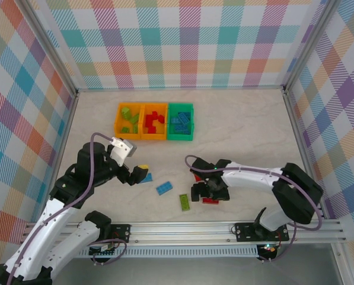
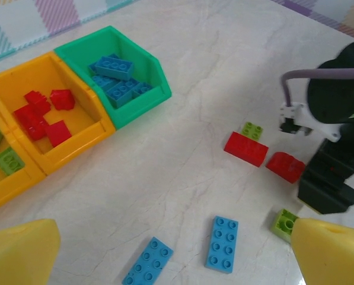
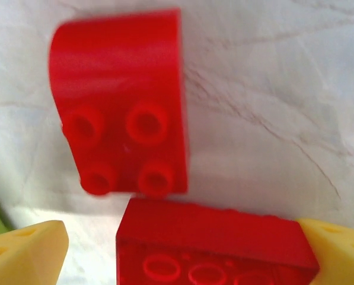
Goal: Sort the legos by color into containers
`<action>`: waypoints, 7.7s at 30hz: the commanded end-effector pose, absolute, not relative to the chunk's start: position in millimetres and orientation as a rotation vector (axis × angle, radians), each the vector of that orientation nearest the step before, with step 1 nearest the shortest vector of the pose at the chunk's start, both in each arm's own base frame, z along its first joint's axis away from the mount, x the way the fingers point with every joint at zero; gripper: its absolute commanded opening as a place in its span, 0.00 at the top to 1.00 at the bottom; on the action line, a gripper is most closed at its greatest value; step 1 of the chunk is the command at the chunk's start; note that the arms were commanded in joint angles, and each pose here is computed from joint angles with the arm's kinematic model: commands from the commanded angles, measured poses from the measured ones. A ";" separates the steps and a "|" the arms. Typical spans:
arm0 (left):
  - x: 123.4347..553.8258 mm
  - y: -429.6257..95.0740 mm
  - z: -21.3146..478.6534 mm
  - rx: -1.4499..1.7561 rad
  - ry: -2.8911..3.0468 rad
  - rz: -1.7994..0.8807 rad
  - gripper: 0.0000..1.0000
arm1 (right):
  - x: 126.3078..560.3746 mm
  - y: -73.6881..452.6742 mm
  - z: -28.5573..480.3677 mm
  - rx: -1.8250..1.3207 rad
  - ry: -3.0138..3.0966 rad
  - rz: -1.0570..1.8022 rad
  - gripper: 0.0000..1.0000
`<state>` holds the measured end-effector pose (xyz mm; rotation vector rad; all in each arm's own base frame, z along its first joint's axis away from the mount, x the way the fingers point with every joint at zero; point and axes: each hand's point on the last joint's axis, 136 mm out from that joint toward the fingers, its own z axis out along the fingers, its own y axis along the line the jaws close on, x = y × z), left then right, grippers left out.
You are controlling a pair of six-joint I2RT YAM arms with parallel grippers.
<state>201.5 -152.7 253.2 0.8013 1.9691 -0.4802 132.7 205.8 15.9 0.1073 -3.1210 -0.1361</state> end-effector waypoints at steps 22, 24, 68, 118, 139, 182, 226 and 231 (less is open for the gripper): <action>194.4 -148.0 232.9 0.821 1.904 -0.431 0.00 | 254.3 282.7 172.8 0.544 -3.645 -0.550 0.49; 204.7 -128.8 237.0 0.699 1.937 -0.334 0.00 | 292.6 311.6 186.1 0.617 -3.695 -0.604 0.50; 239.8 -75.3 199.3 -0.603 2.298 -0.406 0.02 | 327.4 322.5 227.0 1.226 -3.625 -0.759 0.09; 320.1 -173.3 179.5 -0.768 2.368 -0.626 0.73 | 195.5 267.1 222.0 1.038 -3.458 -1.191 0.00; 500.3 -291.3 151.9 -0.264 2.412 -0.487 0.52 | 187.3 233.0 209.0 0.872 -3.549 -1.051 0.00; 192.6 -189.8 230.4 1.075 1.888 -0.398 0.00 | 225.9 250.3 31.6 0.206 -3.409 -0.342 0.42; 243.3 -111.1 248.5 0.537 1.955 0.022 0.00 | 451.8 418.7 161.6 0.818 -3.643 -0.762 0.42; 245.8 -114.3 237.8 0.563 1.984 0.021 0.00 | 432.5 405.9 191.0 0.853 -3.640 -0.824 0.42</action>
